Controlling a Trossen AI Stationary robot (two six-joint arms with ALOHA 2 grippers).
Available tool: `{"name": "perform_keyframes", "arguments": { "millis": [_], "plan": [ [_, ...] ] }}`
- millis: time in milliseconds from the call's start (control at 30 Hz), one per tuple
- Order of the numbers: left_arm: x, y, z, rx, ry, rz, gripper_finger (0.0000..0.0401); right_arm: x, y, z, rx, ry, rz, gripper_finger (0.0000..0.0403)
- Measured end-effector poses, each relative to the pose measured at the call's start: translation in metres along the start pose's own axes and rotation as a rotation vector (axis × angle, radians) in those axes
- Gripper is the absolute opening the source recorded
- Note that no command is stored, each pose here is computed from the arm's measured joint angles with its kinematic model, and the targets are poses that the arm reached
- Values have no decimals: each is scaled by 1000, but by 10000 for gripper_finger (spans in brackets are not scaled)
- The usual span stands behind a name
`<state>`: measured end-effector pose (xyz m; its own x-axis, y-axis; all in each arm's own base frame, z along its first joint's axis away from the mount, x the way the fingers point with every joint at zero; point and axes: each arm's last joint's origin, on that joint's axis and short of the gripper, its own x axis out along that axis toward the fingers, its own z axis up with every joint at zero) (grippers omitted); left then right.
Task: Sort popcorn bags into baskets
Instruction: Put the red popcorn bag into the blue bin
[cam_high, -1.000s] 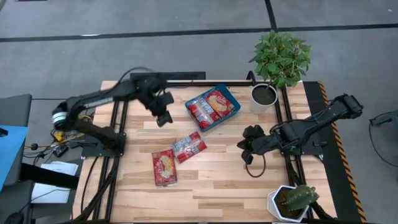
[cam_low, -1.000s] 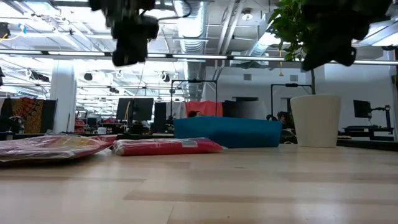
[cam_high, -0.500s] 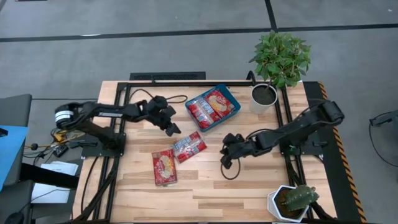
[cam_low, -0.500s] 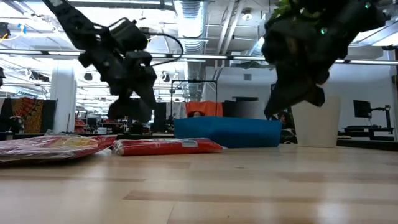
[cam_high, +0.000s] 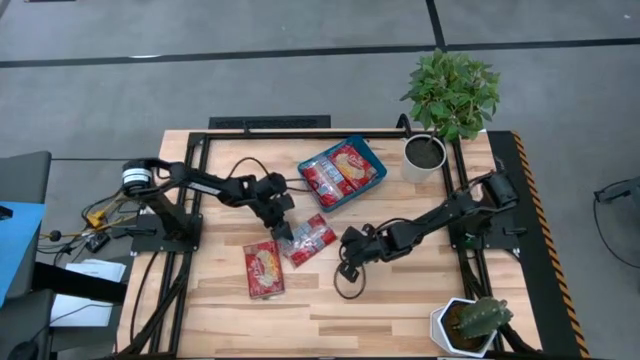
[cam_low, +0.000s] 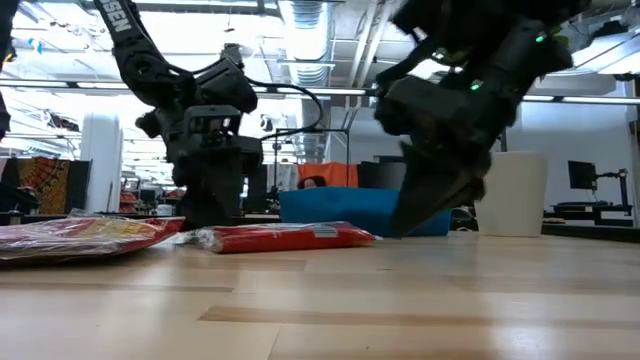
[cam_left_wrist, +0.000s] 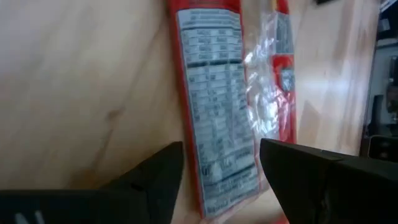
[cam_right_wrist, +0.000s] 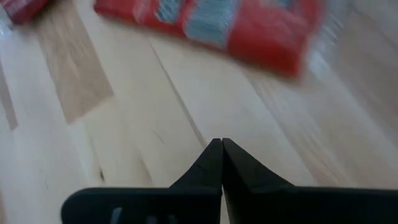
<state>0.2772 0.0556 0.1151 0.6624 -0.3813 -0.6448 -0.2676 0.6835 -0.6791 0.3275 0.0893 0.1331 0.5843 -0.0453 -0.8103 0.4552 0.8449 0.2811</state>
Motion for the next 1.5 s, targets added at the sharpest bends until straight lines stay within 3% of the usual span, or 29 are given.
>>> {"name": "perform_keyframes", "arguments": {
  "millis": [400,700,1000,1200,1367,1433,1500],
  "plan": [
    [17,-21,-7,-38,79,-142,210,34,-2,40,-97,-4,-25,27],
    [27,-43,-13,-31,145,-229,210,31,-16,83,-195,-57,-2,14],
    [14,-51,-9,-127,224,-337,210,20,-11,85,-207,-5,-36,20],
    [-11,-51,3,-132,145,-327,210,17,6,75,-207,0,-5,12],
    [-38,-42,21,-78,-31,-274,210,14,24,60,-198,-3,6,22],
    [-45,-35,26,-21,-115,-206,210,12,31,54,-199,-8,14,24],
    [-48,-26,28,40,-187,-61,210,11,36,50,-191,-18,9,22]
  ]
}}
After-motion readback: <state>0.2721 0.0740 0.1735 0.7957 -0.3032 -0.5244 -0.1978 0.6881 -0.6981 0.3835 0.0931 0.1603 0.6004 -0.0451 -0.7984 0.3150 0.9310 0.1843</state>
